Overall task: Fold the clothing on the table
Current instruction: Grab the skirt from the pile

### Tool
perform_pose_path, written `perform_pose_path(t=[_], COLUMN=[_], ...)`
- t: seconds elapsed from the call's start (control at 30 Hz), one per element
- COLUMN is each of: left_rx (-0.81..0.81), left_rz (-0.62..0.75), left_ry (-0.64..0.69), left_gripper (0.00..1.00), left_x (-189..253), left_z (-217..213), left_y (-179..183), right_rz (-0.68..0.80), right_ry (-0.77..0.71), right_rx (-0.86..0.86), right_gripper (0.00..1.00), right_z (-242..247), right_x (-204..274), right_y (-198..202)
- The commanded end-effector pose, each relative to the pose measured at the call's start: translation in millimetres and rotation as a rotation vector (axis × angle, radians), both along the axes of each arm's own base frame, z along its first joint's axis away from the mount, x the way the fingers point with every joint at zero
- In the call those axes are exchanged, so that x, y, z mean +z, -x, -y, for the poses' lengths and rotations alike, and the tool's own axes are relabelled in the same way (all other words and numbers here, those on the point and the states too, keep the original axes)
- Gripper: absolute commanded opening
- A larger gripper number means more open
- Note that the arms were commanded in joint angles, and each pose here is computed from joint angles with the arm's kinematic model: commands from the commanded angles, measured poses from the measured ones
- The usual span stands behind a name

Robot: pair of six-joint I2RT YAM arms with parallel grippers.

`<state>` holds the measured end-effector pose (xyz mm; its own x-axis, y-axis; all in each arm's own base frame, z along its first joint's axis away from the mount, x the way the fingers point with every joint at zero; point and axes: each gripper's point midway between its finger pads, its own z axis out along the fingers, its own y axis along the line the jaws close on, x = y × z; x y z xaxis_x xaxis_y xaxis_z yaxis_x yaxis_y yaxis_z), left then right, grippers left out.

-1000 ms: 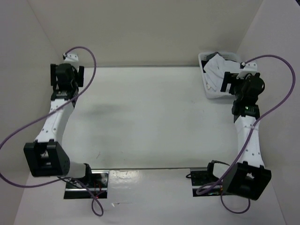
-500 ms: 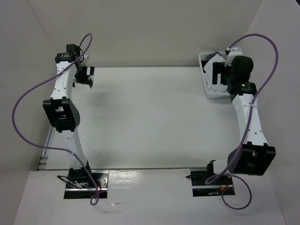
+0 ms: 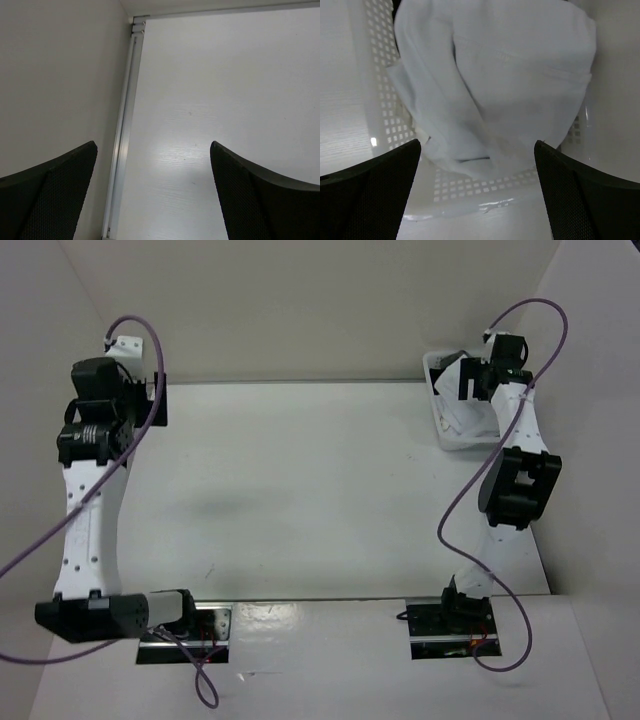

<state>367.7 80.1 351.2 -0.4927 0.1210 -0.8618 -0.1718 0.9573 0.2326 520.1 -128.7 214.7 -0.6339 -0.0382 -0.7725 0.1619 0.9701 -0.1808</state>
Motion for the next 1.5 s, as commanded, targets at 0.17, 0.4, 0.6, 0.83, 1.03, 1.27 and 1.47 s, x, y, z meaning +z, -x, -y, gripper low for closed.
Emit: perform_pose_path(t=[0.17,0.4,0.6,0.83,1.03,1.27,1.47], left_rx=[0.09,0.123,0.115,0.114,0.101,0.102,0.083], left_rz=[0.019,0.013,-0.021,-0.066,-0.085,-0.104,-0.102], left_ry=[0.009,0.082,0.11,0.126,0.129,0.135,0.146], left_gripper=[0.99,0.99,0.99,0.99,0.99,0.99,0.99], left_x=[-26,-44,-58,-82,-94,-102,-103], left_z=[-25,-33,-28,-26,-22,-22,-18], left_y=[37,66,82,96,102,104,102], right_rz=[0.033,-0.024,-0.03,-0.099,-0.169,-0.233,-0.185], right_ry=[-0.073,-0.049,-0.131,-0.21,-0.134,-0.133,-0.101], right_rx=[-0.104,-0.102,-0.029,0.106,0.135,0.135,0.12], right_gripper=[0.9,0.88,0.91,0.91,0.86,0.31,0.0], right_z=[56,58,46,12,0,-3,0], right_x=[-17,-49,-32,-30,-50,-75,-44], right_y=[-62,-70,-60,-43,-39,-35,-30])
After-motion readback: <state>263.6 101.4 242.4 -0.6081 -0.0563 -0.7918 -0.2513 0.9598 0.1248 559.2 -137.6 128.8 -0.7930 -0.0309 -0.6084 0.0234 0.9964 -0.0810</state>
